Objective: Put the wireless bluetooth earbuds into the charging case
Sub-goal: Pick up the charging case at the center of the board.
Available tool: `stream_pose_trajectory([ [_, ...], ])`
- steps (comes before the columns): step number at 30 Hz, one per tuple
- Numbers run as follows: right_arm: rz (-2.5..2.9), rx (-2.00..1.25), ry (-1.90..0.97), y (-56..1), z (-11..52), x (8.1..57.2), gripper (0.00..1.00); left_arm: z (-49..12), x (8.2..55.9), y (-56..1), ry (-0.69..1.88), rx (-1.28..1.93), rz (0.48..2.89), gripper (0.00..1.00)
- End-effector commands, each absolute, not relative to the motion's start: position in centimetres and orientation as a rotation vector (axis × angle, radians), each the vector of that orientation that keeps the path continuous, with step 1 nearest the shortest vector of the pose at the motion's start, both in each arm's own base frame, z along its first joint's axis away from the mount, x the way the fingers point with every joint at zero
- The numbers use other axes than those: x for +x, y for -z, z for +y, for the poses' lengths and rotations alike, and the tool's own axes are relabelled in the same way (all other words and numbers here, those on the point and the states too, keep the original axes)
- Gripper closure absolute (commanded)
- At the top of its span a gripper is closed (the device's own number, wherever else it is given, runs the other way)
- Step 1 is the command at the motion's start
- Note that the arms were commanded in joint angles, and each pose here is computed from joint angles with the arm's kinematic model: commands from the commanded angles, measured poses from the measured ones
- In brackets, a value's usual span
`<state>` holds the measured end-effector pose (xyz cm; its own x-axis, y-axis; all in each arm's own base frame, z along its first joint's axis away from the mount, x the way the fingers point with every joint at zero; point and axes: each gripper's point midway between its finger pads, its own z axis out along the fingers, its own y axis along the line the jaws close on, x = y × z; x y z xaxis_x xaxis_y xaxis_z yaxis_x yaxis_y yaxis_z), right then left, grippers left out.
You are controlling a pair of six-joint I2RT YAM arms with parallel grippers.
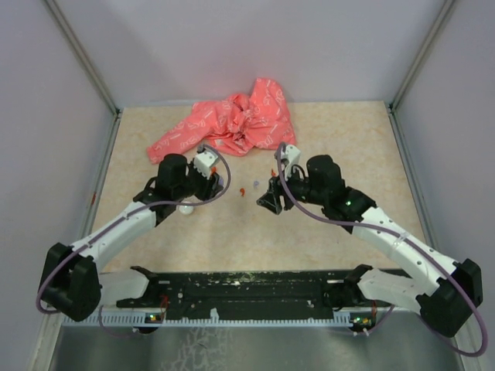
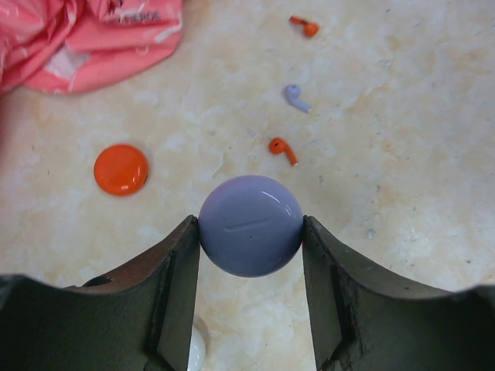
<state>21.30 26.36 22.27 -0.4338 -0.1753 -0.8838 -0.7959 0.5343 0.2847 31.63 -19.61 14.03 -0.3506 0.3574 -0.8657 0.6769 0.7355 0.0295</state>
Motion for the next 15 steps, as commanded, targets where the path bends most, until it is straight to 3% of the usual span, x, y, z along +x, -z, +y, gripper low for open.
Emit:
stream_pose_trajectory([
  [1,1.867,-0.725,-0.933,-26.0,27.1,22.9,0.44,-22.2,30.6,-18.2,0.477,0.892,1.720,0.63],
  [15,1.854,-0.662,-1.054,-29.0,30.6,25.5,0.49,-26.5,27.9,-25.0,0.494,1.017,1.344,0.63],
])
